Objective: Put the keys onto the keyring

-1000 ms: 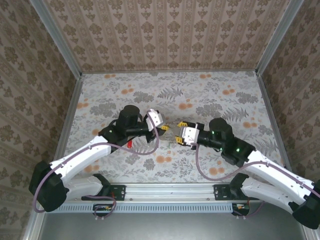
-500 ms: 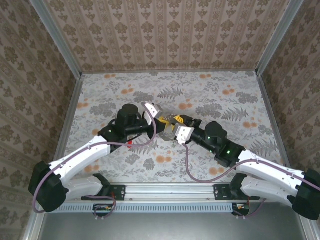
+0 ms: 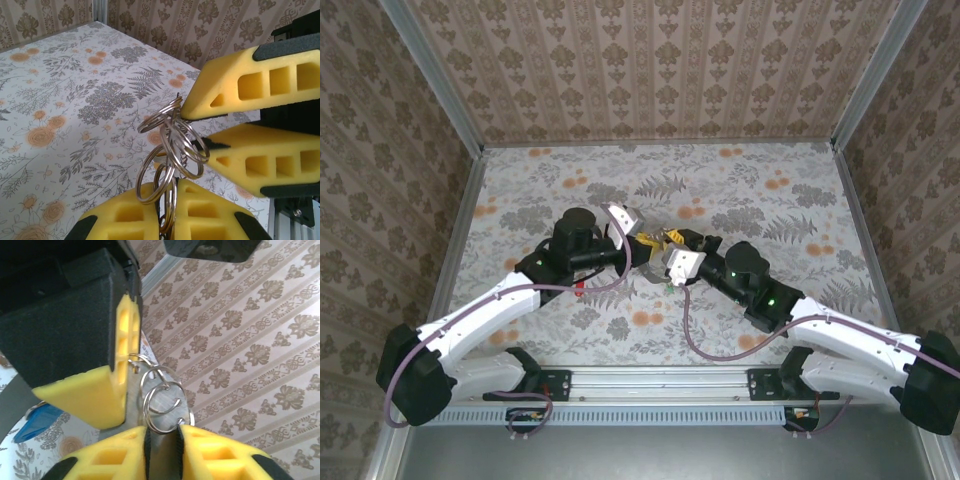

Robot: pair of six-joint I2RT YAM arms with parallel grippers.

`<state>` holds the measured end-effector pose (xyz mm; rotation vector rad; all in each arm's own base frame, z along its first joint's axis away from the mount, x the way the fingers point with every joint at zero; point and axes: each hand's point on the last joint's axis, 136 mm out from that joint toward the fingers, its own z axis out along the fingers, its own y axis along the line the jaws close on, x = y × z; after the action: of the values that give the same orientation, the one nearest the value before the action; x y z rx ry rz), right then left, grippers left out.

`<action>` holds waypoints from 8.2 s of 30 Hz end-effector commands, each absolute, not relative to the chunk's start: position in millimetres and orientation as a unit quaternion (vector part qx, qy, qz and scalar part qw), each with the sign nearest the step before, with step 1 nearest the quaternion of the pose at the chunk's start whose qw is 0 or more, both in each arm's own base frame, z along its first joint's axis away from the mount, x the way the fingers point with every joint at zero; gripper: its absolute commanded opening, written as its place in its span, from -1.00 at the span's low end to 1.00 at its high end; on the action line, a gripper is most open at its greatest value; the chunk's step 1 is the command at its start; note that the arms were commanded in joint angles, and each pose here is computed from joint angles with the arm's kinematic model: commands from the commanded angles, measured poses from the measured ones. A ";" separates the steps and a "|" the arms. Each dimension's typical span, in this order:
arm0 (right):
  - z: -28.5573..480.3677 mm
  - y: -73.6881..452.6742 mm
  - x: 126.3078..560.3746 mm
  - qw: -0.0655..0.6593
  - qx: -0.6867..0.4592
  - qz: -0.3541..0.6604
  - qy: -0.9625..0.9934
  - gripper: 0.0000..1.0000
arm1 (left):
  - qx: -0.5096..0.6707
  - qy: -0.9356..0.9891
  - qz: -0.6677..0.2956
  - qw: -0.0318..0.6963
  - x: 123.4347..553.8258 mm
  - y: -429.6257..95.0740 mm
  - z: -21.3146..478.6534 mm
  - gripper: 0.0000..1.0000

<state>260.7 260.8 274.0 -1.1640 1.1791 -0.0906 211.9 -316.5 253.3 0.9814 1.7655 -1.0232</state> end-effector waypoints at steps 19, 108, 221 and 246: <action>305.9 258.1 262.8 0.708 -0.478 -0.022 0.519 -0.70 | 0.410 0.673 -0.431 0.439 203.3 -325.3 269.7 -1.00; 270.1 269.6 224.9 0.488 -0.581 0.212 0.615 -1.00 | 0.572 0.578 -0.343 0.469 167.2 -315.1 273.6 -0.56; 262.7 259.1 210.2 0.570 -0.445 0.321 0.611 -0.60 | 0.484 0.543 -0.474 0.497 167.3 -323.4 282.4 -1.00; 275.6 268.2 210.2 0.578 -0.448 0.345 0.589 -0.67 | 0.486 0.555 -0.467 0.488 168.8 -325.0 268.0 -1.00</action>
<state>215.0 262.9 251.2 -1.0452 1.4680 0.7739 171.0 -323.2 265.1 1.1786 1.3784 -1.1230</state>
